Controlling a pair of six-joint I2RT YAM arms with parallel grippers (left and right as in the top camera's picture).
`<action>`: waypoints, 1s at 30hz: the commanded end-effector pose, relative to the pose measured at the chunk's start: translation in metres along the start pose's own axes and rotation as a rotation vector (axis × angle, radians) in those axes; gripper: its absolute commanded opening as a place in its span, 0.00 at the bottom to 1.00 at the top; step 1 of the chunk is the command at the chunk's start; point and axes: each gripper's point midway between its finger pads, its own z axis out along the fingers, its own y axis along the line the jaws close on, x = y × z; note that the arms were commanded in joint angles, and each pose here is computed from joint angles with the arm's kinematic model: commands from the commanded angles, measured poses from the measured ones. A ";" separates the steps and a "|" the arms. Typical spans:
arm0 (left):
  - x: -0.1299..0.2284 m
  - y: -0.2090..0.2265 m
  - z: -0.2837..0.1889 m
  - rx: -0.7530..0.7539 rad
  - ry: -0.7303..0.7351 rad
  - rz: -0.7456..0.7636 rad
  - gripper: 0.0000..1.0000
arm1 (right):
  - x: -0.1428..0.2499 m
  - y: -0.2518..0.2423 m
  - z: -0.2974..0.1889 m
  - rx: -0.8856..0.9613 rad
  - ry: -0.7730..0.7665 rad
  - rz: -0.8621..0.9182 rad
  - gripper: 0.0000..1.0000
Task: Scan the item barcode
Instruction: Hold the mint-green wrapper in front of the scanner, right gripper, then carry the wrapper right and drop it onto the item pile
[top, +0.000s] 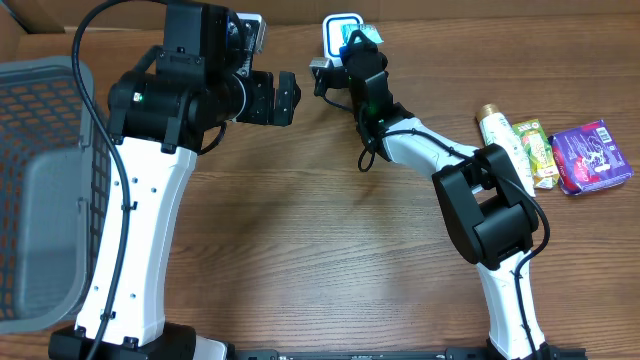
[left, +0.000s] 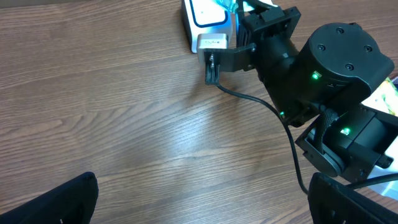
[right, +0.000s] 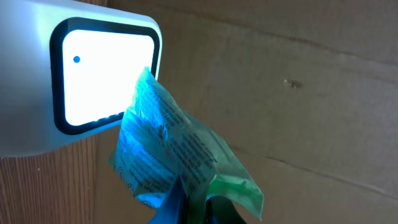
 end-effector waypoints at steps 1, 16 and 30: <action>0.000 -0.001 0.003 0.007 0.005 0.011 1.00 | -0.003 -0.026 0.000 0.060 0.003 0.050 0.04; -0.001 0.000 0.003 0.005 0.005 0.008 1.00 | 0.136 -0.160 -0.090 0.370 0.401 0.957 0.04; -0.001 0.002 0.003 0.003 0.004 0.006 1.00 | 0.229 -0.007 -0.146 0.130 0.963 1.458 0.04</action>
